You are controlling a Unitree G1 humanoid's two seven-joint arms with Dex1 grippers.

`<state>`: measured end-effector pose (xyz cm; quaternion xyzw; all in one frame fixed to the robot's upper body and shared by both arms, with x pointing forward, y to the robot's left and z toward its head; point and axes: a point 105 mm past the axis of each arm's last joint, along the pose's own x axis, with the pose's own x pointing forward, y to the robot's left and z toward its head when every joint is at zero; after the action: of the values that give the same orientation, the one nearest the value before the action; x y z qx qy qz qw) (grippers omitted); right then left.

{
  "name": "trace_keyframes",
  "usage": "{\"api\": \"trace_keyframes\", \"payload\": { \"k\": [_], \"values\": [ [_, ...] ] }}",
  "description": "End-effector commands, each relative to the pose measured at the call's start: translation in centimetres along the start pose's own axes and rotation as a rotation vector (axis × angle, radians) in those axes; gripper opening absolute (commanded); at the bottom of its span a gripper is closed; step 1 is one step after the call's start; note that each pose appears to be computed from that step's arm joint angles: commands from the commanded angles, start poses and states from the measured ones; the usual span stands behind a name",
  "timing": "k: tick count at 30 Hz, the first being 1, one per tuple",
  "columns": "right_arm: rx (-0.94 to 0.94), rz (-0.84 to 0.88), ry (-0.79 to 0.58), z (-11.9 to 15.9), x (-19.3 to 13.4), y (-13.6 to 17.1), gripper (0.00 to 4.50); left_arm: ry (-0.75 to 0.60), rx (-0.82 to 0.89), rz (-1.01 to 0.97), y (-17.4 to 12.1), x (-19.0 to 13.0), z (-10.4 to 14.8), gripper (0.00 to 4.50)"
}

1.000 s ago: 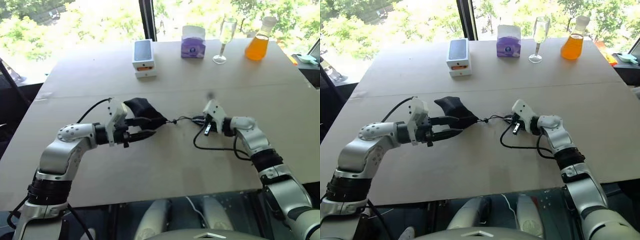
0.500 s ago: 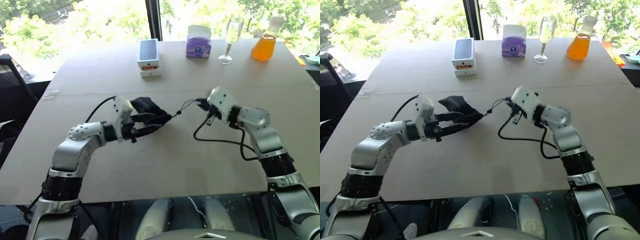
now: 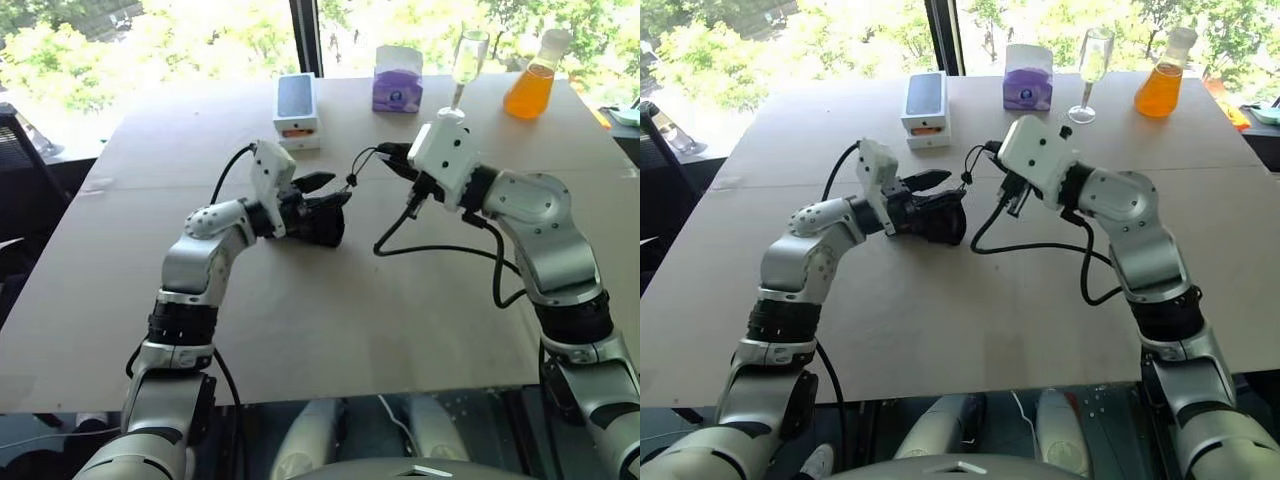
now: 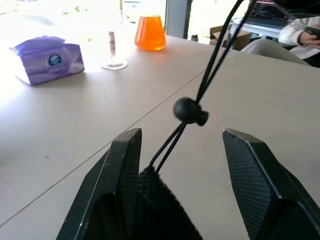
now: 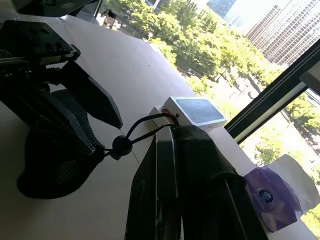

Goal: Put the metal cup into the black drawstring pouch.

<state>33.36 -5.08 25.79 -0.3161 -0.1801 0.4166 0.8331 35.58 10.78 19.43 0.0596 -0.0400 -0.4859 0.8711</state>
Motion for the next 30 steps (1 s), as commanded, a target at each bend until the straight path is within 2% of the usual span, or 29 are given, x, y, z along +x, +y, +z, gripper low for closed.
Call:
{"api": "trace_keyframes", "payload": {
  "k": [1,14,17,19,20,21,27,30],
  "values": [
    [-0.062,-0.028,-0.057,2.3,-0.1,-0.9,0.07,-0.046,0.013,-0.094,-1.3,0.4,1.6,2.63],
    [-0.089,-0.017,-0.066,3.0,0.0,-1.0,0.07,-0.031,0.082,-0.093,-1.1,3.0,2.0,2.63],
    [-0.091,-0.024,-0.062,2.9,0.0,-1.1,0.0,-0.011,0.084,-0.105,-1.1,3.1,1.4,1.83],
    [-0.093,-0.03,-0.059,2.9,-0.1,-1.2,0.0,-0.009,0.085,-0.106,-1.1,3.1,1.2,1.04],
    [-0.093,-0.031,-0.059,2.9,-0.1,-1.3,0.0,-0.009,0.087,-0.107,-1.1,3.2,1.2,0.48],
    [-0.093,-0.033,-0.056,2.9,-0.2,-1.3,0.0,-0.015,0.084,-0.1,-0.9,3.2,1.3,0.21],
    [-0.07,-0.089,-0.01,1.8,-0.8,-2.1,0.0,-0.033,0.068,-0.079,-0.3,3.1,1.8,0.21],
    [-0.033,-0.208,0.062,-0.2,-1.6,-4.1,0.0,0.008,0.053,-0.075,-0.1,2.3,0.8,0.21]
  ]
}}
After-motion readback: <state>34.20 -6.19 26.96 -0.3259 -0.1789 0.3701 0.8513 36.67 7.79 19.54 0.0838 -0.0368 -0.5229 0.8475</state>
